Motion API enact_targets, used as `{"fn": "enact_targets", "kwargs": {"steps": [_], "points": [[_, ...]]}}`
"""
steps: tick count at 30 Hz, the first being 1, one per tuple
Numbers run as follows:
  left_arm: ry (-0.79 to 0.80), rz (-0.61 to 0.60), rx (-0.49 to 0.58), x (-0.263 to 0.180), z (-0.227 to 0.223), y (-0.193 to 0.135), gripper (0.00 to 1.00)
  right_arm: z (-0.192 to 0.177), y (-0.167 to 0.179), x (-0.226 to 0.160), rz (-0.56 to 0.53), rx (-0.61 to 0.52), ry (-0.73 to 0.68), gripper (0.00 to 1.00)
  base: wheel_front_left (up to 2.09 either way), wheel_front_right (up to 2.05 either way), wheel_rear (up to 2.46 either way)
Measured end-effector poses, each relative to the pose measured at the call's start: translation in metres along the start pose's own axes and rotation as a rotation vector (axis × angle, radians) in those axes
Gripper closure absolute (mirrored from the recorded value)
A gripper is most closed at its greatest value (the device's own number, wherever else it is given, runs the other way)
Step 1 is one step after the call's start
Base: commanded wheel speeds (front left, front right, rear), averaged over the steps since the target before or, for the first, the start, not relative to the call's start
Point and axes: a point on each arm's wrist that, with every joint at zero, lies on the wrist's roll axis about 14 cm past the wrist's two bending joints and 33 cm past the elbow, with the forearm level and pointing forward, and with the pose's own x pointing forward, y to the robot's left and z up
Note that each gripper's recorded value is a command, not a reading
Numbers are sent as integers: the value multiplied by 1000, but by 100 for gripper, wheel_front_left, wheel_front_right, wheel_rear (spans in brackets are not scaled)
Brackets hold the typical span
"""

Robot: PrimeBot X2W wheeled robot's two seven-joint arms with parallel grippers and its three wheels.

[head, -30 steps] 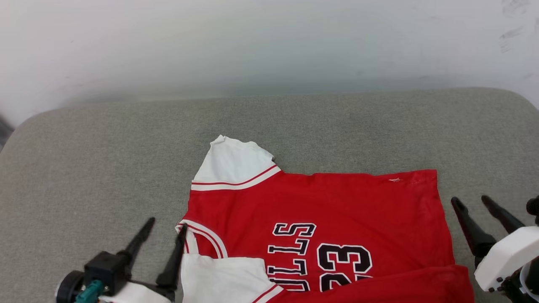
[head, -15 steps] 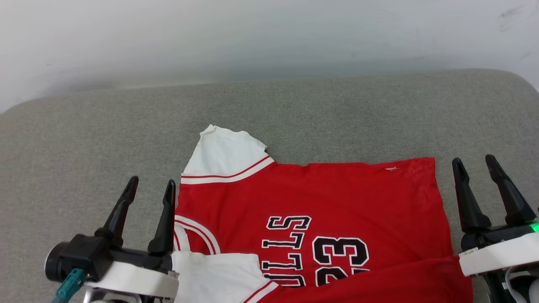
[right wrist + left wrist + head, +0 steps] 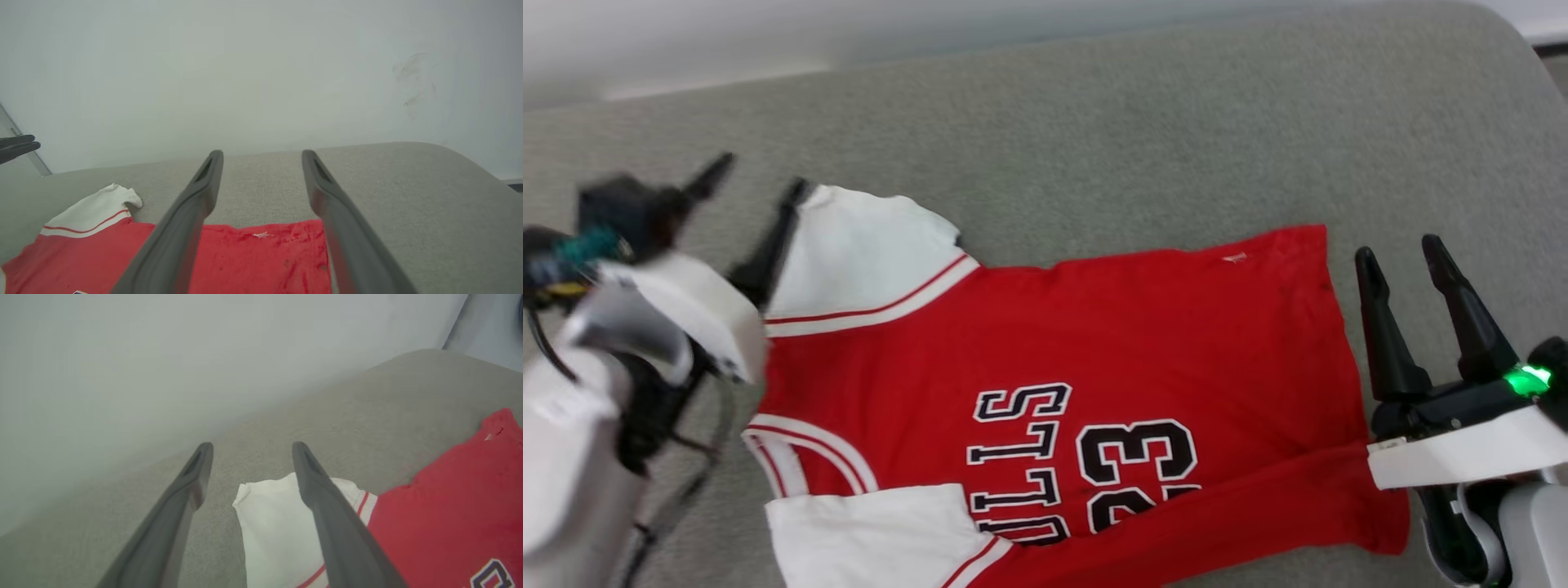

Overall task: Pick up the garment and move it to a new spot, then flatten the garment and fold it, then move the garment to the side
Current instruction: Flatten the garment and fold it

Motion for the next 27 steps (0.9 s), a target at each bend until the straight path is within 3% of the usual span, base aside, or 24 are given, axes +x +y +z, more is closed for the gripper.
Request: {"fn": "enact_targets", "kwargs": {"steps": [4, 6, 11, 17, 25, 26, 27], "points": [[205, -30, -2, 33, -24, 18, 0, -14, -12, -2, -47, 5, 24, 0, 0, 0, 0], [303, -57, -72, 47, -37, 18, 0, -22, -19, -4, -72, 4, 43, 0, 0, 0, 0], [626, -110, -119, 57, -85, 24, 0, -42, -31, -6, -106, -9, 95, 0, 0, 0, 0], [835, -144, -184, 65, -123, 19, 0, -59, -41, -8, -142, -13, 139, 0, 0, 0, 0], [933, -116, -182, 75, -152, 18, 0, -69, -56, -14, -179, -37, 177, 0, 0, 0, 0], [936, -115, -193, 75, -153, 17, 27, -69, -57, -15, -183, -39, 179, 0, 0, 0, 0], [939, -117, -202, 74, -154, 16, 85, -68, -58, -15, -184, -41, 180, 0, 0, 0, 0]]}}
